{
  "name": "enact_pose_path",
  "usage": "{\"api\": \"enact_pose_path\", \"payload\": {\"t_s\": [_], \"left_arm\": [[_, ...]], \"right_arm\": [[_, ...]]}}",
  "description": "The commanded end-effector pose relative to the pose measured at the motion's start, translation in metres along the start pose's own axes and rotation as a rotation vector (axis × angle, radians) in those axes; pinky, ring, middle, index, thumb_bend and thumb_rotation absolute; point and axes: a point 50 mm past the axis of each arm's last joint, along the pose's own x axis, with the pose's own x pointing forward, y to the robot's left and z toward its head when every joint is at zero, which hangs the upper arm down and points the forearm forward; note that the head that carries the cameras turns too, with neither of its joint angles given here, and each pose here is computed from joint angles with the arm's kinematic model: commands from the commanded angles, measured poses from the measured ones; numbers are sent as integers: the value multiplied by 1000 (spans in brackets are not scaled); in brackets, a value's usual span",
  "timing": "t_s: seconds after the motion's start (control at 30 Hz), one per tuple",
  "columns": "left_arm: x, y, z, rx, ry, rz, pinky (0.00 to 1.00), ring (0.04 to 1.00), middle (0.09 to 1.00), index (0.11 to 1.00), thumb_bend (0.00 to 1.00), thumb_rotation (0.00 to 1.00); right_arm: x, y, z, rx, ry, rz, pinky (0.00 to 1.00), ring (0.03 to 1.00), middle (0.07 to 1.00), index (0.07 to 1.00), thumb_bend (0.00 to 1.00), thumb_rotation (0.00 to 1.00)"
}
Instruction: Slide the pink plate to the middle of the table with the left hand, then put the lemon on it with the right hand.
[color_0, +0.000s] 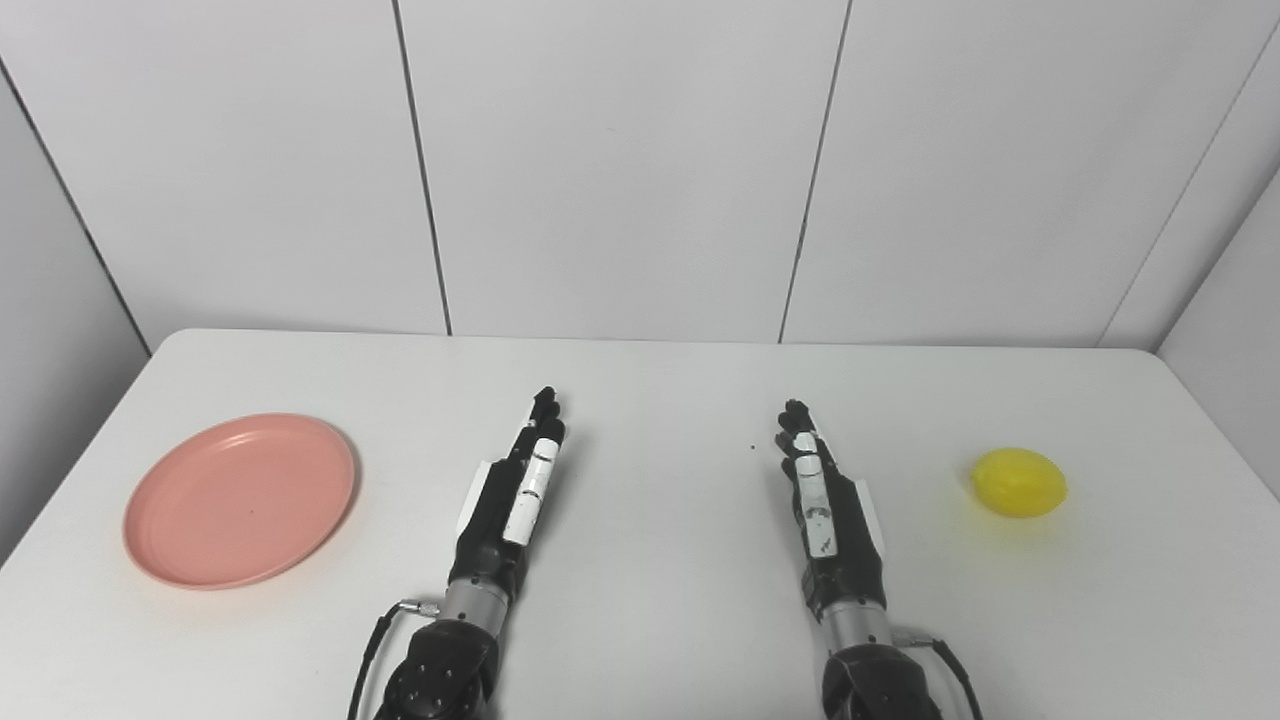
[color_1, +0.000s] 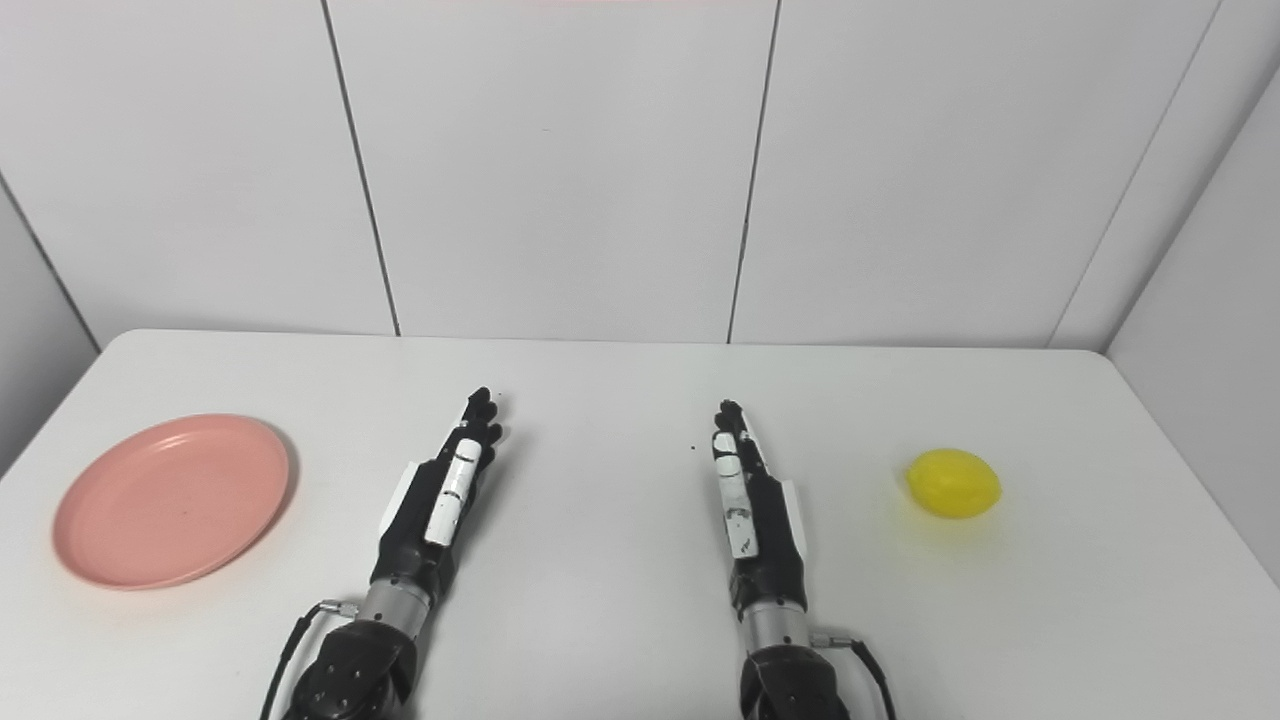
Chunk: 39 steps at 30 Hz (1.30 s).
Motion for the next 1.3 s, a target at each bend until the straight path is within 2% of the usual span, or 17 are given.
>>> {"api": "enact_pose_path", "payload": {"t_s": [0.0, 0.27, 0.43, 0.5, 0.6, 0.73, 1.03, 1.27], "left_arm": [[2, -6, 1, -10, 8, -28, 1000, 981, 999, 1000, 512, 1000], [2, -10, 0, -14, 18, -21, 999, 976, 998, 1000, 521, 1000], [4, -28, -6, -10, 11, -18, 1000, 984, 992, 994, 504, 1000], [6, -36, -11, -11, 5, -22, 1000, 988, 994, 1000, 498, 1000], [9, -46, -16, 1, -15, -14, 1000, 988, 993, 1000, 504, 1000], [11, -55, -21, 5, -54, 2, 950, 971, 978, 988, 457, 1000], [15, -60, -25, -14, -46, -7, 973, 991, 990, 996, 479, 1000], [15, -60, -26, -20, -38, -8, 974, 992, 990, 993, 473, 1000]], "right_arm": [[6, 5, 14, 7, -62, 15, 1000, 949, 944, 934, 754, 1000], [5, 1, 13, 17, -58, 9, 1000, 951, 944, 934, 742, 1000], [-2, -17, 11, 44, -77, -21, 985, 939, 935, 922, 723, 999], [-5, -26, 8, 62, -87, -41, 956, 920, 924, 908, 700, 942], [-6, -37, 5, 54, -94, -42, 944, 913, 919, 902, 685, 929], [-8, -46, 4, 30, -89, -7, 985, 946, 940, 927, 651, 995], [-9, -55, 2, 4, -82, 13, 995, 953, 953, 948, 671, 1000], [-8, -55, 0, 10, -83, 12, 983, 944, 945, 943, 677, 1000]]}}
